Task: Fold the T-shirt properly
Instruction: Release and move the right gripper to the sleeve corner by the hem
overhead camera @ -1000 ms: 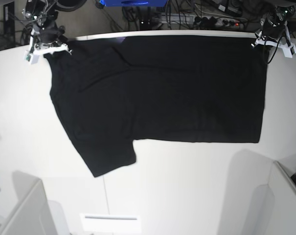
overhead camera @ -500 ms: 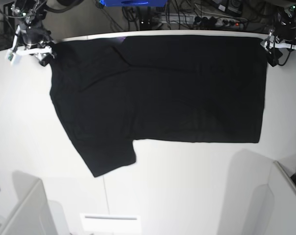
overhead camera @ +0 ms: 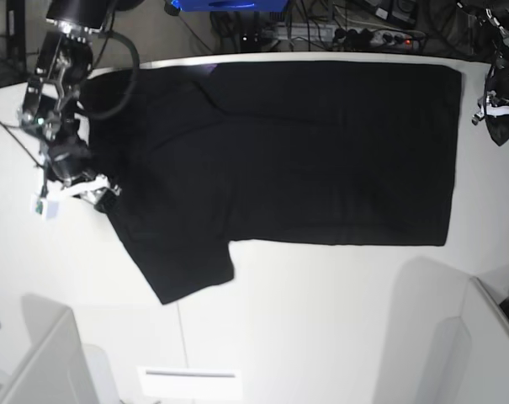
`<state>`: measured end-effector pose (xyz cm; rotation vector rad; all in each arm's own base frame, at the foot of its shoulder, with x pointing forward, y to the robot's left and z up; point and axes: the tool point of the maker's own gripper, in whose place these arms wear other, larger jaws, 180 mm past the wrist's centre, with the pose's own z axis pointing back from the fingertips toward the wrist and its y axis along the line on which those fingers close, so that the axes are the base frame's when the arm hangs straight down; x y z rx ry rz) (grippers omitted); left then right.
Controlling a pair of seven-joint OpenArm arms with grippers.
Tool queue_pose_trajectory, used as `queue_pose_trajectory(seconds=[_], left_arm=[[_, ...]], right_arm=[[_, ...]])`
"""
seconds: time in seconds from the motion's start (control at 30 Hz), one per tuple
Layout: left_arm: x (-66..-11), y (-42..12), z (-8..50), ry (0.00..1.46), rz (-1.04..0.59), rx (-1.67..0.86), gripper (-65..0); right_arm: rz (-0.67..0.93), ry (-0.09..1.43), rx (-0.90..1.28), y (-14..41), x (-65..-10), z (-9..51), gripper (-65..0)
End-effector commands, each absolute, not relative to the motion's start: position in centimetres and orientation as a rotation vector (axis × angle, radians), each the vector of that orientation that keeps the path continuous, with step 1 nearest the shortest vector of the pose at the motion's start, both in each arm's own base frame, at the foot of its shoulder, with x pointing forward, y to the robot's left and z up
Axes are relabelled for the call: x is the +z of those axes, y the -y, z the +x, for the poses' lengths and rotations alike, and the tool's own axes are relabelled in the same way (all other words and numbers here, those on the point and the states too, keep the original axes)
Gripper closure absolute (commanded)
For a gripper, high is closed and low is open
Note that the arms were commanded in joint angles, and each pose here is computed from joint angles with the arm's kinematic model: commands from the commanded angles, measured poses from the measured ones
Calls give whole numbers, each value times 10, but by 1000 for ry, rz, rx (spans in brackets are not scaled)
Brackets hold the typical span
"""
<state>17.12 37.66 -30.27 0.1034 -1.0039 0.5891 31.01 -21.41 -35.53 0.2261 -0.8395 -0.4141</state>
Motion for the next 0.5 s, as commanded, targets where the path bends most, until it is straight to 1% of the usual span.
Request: queue_pose_trajectory(seconds=[0.0, 0.03, 0.27, 0.3, 0.4, 0.47], left_arm=[[-295, -376, 178, 1037, 103, 567, -41], [-296, -374, 180, 1034, 98, 560, 0], [-318, -346, 194, 955, 102, 443, 0], [-320, -344, 195, 948, 103, 433, 0], [-322, -342, 195, 938, 108, 426, 0], [-322, -343, 194, 939, 111, 428, 0]], right_arm=[[231, 897, -404, 219, -339, 332, -363], [241, 887, -398, 217, -341, 344, -363], [274, 778, -372, 214, -359, 428, -368], [278, 764, -380, 214, -361, 439, -374], [266, 741, -412, 217, -373, 467, -429], [224, 719, -410, 225, -385, 476, -437]])
